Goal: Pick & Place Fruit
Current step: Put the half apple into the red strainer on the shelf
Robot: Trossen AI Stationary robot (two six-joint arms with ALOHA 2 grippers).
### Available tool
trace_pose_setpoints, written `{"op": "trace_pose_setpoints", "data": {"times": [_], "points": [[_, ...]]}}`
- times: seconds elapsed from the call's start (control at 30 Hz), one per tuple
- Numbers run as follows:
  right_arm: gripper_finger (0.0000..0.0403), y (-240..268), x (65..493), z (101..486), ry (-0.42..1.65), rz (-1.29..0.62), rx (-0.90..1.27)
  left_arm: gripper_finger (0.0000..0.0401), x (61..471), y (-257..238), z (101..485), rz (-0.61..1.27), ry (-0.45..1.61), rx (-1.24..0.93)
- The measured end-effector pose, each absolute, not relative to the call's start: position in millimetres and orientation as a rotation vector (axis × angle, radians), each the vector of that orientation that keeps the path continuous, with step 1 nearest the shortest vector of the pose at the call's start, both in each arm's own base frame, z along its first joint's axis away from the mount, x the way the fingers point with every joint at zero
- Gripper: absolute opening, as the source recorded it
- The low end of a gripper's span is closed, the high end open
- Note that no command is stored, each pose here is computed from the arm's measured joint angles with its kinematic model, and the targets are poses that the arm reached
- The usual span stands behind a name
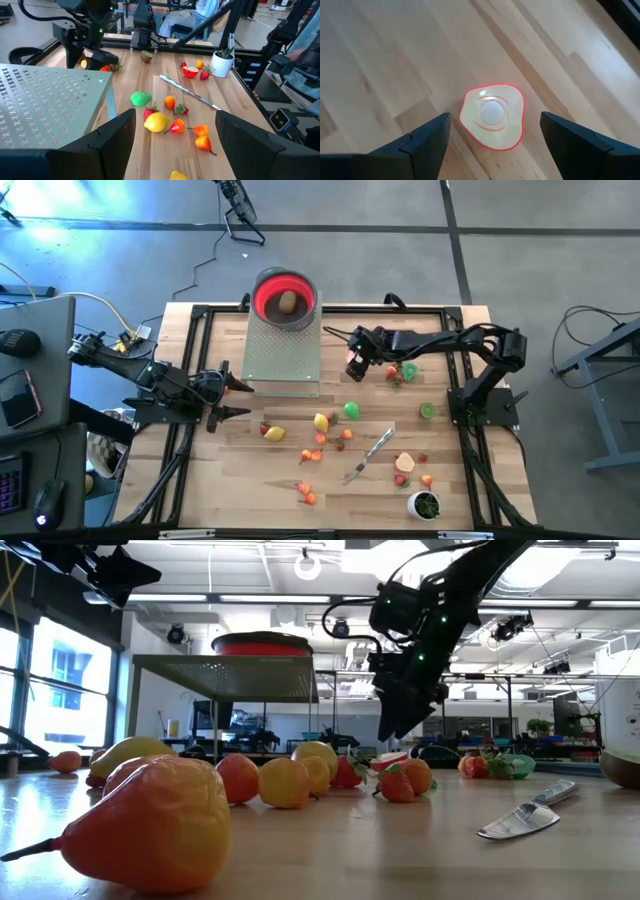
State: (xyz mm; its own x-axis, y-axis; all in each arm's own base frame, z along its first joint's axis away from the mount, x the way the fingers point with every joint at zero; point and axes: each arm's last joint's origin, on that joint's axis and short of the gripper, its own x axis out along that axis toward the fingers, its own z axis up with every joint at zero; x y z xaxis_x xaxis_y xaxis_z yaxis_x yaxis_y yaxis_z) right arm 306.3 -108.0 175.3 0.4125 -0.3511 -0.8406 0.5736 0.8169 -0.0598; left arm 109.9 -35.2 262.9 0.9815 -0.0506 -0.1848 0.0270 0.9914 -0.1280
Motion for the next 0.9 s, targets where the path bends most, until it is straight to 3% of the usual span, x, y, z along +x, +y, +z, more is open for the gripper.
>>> {"op": "trace_pose_setpoints", "data": {"times": [0.17,0.43,0.9], "points": [[0.0301,-107.9,306.5,175.3,1.027,-0.494,0.118,0.0267,109.8,-35.2,262.9,-0.039,0.189,-0.126],[0.0301,-118.2,302.9,174.2,1.021,-0.457,0.195,0.0267,109.9,-35.3,262.9,-0.04,0.189,-0.125],[0.0301,-131.4,309.8,128.9,1.115,-0.417,0.29,0.0267,109.8,-35.2,262.7,-0.04,0.191,-0.117]]}}
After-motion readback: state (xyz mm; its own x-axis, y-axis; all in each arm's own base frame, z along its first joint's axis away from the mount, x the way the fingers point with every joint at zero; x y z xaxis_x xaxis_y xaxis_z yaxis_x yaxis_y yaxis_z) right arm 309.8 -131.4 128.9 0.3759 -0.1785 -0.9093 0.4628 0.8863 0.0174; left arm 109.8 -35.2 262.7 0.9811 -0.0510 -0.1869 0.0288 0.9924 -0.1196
